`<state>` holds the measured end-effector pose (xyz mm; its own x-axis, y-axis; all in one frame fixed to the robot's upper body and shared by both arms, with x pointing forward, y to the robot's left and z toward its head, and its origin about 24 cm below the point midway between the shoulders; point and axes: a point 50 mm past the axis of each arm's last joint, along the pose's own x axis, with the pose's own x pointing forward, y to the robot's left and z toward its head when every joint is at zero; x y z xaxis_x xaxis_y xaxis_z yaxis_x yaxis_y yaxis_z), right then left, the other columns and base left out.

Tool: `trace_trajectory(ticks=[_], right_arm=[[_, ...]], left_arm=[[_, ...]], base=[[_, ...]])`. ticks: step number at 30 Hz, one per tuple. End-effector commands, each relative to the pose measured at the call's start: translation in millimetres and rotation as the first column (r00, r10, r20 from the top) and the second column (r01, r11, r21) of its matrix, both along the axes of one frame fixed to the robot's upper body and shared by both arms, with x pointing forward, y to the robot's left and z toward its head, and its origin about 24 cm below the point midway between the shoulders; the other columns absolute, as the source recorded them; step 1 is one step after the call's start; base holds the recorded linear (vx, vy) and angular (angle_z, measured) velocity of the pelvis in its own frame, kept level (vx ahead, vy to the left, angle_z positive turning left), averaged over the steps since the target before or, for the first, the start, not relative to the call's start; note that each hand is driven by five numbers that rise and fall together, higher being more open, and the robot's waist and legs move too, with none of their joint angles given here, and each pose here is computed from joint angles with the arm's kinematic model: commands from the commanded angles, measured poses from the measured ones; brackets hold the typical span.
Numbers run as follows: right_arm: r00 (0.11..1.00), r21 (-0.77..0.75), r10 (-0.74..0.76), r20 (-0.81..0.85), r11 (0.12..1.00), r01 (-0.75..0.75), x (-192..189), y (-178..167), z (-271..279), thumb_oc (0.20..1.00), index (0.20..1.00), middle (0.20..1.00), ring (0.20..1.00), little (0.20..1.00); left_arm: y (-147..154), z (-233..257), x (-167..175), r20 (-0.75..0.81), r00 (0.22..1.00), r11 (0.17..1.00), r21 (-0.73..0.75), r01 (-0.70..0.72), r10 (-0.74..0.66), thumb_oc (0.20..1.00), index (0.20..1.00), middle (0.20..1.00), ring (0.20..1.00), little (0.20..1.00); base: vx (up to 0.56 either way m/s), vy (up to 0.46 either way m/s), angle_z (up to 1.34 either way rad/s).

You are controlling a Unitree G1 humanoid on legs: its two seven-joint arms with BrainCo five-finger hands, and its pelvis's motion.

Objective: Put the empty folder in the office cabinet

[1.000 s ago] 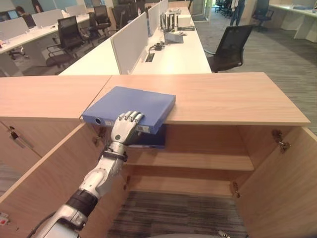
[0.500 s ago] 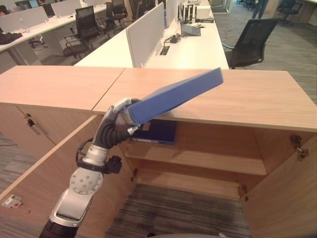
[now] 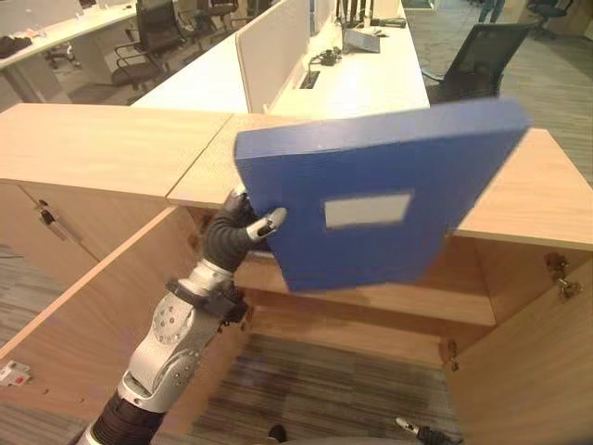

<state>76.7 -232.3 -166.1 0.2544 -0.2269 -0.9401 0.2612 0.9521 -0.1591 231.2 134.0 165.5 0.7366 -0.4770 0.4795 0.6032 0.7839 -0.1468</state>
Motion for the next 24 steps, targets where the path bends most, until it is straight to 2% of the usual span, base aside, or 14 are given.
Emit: trace_trajectory(ticks=[1, 3, 6, 9, 11, 13, 15, 16, 18, 19, 20, 21, 22, 24], right_arm=[[0.999, 0.038, -0.026, -0.021, 0.999, 0.027, -2, 11, -3, 1.000, 1.000, 1.000, 1.000, 1.000], [0.999, 0.041, -0.039, -0.025, 0.998, 0.040, -4, 12, -4, 1.000, 1.000, 1.000, 1.000, 1.000], [0.998, 0.053, -0.064, 0.005, 0.997, 0.064, 1, 12, -3, 1.000, 1.000, 1.000, 1.000, 1.000], [0.997, 0.056, -0.073, 0.024, 0.996, 0.072, 5, 11, -2, 1.000, 1.000, 1.000, 1.000, 1.000], [0.988, 0.064, -0.113, 0.107, 0.992, 0.106, 23, 12, 3, 1.000, 1.000, 1.000, 1.000, 1.000], [0.981, 0.059, -0.120, 0.155, 0.992, 0.112, 33, 10, 6, 1.000, 1.000, 1.000, 1.000, 1.000], [0.965, 0.045, -0.145, 0.218, 0.989, 0.138, 45, 3, 13, 1.000, 1.000, 1.000, 1.000, 1.000], [0.943, 0.026, -0.140, 0.303, 0.990, 0.139, 63, -5, 24, 1.000, 1.000, 1.000, 1.000, 1.000], [0.917, -0.005, -0.096, 0.387, 0.994, 0.106, 80, -10, 36, 1.000, 1.000, 1.000, 1.000, 1.000], [0.918, -0.005, -0.095, 0.386, 0.994, 0.106, 80, -10, 36, 1.000, 1.000, 1.000, 1.000, 1.000], [0.884, -0.050, -0.030, 0.467, 0.997, 0.061, 95, -13, 51, 1.000, 1.000, 1.000, 1.000, 1.000], [0.884, -0.052, -0.029, 0.466, 0.997, 0.059, 95, -13, 51, 1.000, 1.000, 1.000, 1.000, 1.000], [0.865, -0.106, 0.009, 0.502, 0.993, 0.051, 101, -24, 62, 1.000, 1.000, 1.000, 1.000, 1.000], [0.875, -0.135, 0.041, 0.482, 0.990, 0.027, 95, -23, 59, 1.000, 1.000, 1.000, 1.000, 1.000]], left_arm=[[-2, 32, -3, 0.110, 0.990, 0.984, -0.147, 0.104, -0.089, 0.200, 0.200, 0.200, 0.200, 0.200], [-3, 32, -2, 0.105, 0.991, 0.982, -0.159, 0.104, -0.088, 0.200, 0.200, 0.200, 0.200, 0.200], [-8, 13, 0, -0.020, 0.990, 0.965, -0.226, 0.134, -0.142, 0.200, 0.200, 0.200, 0.200, 0.200], [-7, 8, -1, -0.048, 0.989, 0.964, -0.237, 0.122, -0.137, 0.200, 0.200, 0.200, 0.200, 0.200], [3, -12, -3, -0.138, 0.989, 0.980, -0.196, 0.017, -0.045, 0.200, 0.200, 0.200, 0.200, 0.200], [10, -26, -9, -0.200, 0.980, 0.988, -0.150, -0.030, -0.001, 0.200, 0.200, 0.200, 0.200, 0.200], [19, -45, -15, -0.275, 0.959, 0.992, -0.083, -0.093, 0.067, 0.200, 0.200, 0.200, 0.200, 0.200], [34, -58, -20, -0.290, 0.938, 0.981, 0.043, -0.187, 0.191, 0.200, 0.200, 0.200, 0.200, 0.200], [54, -67, -25, -0.230, 0.899, 0.917, 0.241, -0.319, 0.373, 0.200, 0.200, 0.200, 0.200, 0.200], [54, -67, -25, -0.230, 0.898, 0.916, 0.241, -0.320, 0.374, 0.200, 0.200, 0.200, 0.200, 0.200], [70, -72, -31, -0.161, 0.858, 0.839, 0.357, -0.411, 0.488, 0.200, 0.200, 0.200, 0.200, 0.200], [70, -72, -31, -0.162, 0.857, 0.838, 0.357, -0.411, 0.490, 0.200, 0.200, 0.200, 0.200, 0.200], [83, -85, -32, -0.145, 0.799, 0.762, 0.438, -0.477, 0.584, 0.200, 0.200, 0.200, 0.200, 0.200], [88, -87, -35, -0.119, 0.771, 0.722, 0.461, -0.516, 0.626, 0.200, 0.200, 0.200, 0.200, 0.200]], base=[[0.00, 0.000, 0.00], [0.00, 0.000, 0.00], [0.00, 0.000, 0.00], [0.00, 0.000, 0.00], [0.00, 0.000, 0.00], [0.00, 0.000, 0.00], [0.00, 0.000, 0.00], [0.00, 0.000, 0.00], [0.00, 0.000, 0.00], [0.00, 0.000, 0.00], [0.00, 0.000, 0.00], [0.00, -0.014, 0.04], [0.00, -0.011, 0.05], [-0.01, -0.006, 0.04]])
